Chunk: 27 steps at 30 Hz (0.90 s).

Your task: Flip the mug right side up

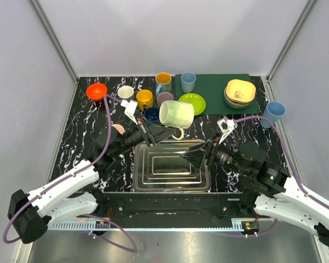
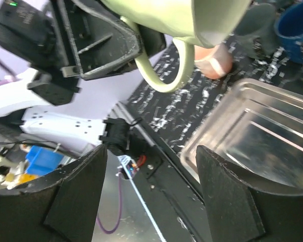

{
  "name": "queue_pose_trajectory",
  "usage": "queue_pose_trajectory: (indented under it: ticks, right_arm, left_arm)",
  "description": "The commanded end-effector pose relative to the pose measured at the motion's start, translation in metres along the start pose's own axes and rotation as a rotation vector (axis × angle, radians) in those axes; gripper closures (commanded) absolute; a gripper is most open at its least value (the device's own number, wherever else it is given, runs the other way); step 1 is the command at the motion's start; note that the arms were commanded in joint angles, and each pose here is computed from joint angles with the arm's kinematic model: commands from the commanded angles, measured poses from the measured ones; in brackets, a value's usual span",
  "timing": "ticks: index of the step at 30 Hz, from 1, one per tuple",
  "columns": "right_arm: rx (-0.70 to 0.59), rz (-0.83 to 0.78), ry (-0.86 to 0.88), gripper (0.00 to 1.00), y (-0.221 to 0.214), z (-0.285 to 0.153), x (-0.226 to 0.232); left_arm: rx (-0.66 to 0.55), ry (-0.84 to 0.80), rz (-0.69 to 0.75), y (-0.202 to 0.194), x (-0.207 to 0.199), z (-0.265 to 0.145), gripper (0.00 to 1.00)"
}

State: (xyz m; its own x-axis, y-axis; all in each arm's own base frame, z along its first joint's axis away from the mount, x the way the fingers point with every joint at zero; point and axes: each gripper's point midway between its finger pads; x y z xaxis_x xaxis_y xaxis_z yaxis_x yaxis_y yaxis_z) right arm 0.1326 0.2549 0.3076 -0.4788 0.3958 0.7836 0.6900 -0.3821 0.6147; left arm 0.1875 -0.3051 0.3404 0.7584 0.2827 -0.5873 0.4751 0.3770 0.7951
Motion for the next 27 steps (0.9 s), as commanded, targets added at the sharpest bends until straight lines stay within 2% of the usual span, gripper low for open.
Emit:
queue_pose_trajectory:
  ticks: [1, 6, 14, 27]
  right_arm:
    - [-0.017, -0.016, 0.234, 0.23, 0.013, 0.003, 0.053]
    - [-0.089, -0.015, 0.326, 0.22, 0.033, 0.004, 0.068]
    - [-0.035, 0.035, 0.376, 0.23, 0.046, 0.025, 0.069]
    - [0.009, 0.080, 0.530, 0.37, 0.060, 0.038, 0.090]
  left_arm:
    - [-0.251, -0.302, -0.057, 0.062, -0.073, -0.020, 1.00]
    - [-0.319, -0.368, -0.100, 0.065, -0.079, -0.032, 1.00]
    - [-0.313, -0.410, -0.086, 0.065, -0.088, -0.039, 1.00]
    - [-0.247, -0.465, -0.068, 0.050, -0.096, -0.046, 1.00]
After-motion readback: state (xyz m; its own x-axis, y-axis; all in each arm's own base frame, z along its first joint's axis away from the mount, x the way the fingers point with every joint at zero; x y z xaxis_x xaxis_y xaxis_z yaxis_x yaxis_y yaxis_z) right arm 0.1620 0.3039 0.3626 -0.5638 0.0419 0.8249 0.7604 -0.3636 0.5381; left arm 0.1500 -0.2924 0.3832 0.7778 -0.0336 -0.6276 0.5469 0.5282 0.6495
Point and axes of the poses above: each gripper's point midway between its finger pads, its own z axis out along the fingers, its own x axis along the line the jaws close on, y = z × x, and after that the axes turned 11 degrees about z, right-handed
